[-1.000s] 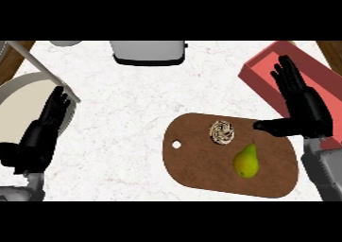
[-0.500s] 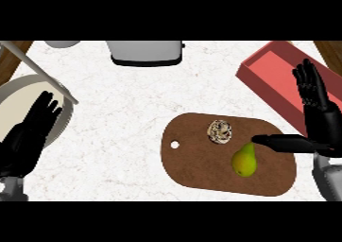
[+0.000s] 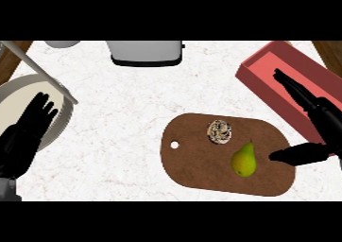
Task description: Pick the cupcake from the cutting board and place it in the cardboard box
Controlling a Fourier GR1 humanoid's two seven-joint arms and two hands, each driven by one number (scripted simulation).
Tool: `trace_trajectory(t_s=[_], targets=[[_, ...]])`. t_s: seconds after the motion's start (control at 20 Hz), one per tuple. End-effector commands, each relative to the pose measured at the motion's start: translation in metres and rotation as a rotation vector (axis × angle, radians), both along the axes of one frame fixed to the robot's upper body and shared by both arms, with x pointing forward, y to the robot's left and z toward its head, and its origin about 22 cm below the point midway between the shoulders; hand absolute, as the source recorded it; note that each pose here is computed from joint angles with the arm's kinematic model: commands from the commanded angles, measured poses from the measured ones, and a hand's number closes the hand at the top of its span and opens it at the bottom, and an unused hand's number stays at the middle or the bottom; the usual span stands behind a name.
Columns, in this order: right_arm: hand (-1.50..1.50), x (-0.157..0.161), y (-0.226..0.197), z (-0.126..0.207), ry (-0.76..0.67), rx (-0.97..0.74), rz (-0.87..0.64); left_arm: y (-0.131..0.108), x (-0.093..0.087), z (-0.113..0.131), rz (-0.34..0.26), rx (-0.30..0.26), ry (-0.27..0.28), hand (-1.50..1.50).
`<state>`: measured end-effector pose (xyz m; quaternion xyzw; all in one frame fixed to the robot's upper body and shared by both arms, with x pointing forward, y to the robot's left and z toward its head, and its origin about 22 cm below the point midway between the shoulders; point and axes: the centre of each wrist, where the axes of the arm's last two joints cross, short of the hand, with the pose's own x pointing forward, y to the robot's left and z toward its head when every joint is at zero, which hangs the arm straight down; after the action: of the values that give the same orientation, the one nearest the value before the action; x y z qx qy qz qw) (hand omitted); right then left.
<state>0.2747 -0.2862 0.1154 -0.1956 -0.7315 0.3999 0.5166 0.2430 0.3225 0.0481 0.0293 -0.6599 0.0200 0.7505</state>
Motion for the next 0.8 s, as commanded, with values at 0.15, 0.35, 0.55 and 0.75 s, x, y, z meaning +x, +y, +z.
trace_trajectory(t_s=[0.15,0.35,0.55,0.75], targets=[[-1.50,0.006,0.051,0.042,0.187,-0.378,-0.064,-0.006,0.006,0.001,-0.025,-0.011,-0.007,0.00],[-1.50,0.007,0.089,0.036,0.312,-0.411,-0.076,-0.014,-0.003,-0.002,-0.022,-0.008,0.005,0.00],[-1.50,0.014,0.102,0.034,0.438,-0.410,-0.063,0.002,0.007,0.000,-0.015,-0.001,-0.011,0.00],[-1.50,0.016,0.108,0.043,0.470,-0.428,-0.088,-0.001,0.020,0.020,-0.001,-0.012,0.001,0.00]])
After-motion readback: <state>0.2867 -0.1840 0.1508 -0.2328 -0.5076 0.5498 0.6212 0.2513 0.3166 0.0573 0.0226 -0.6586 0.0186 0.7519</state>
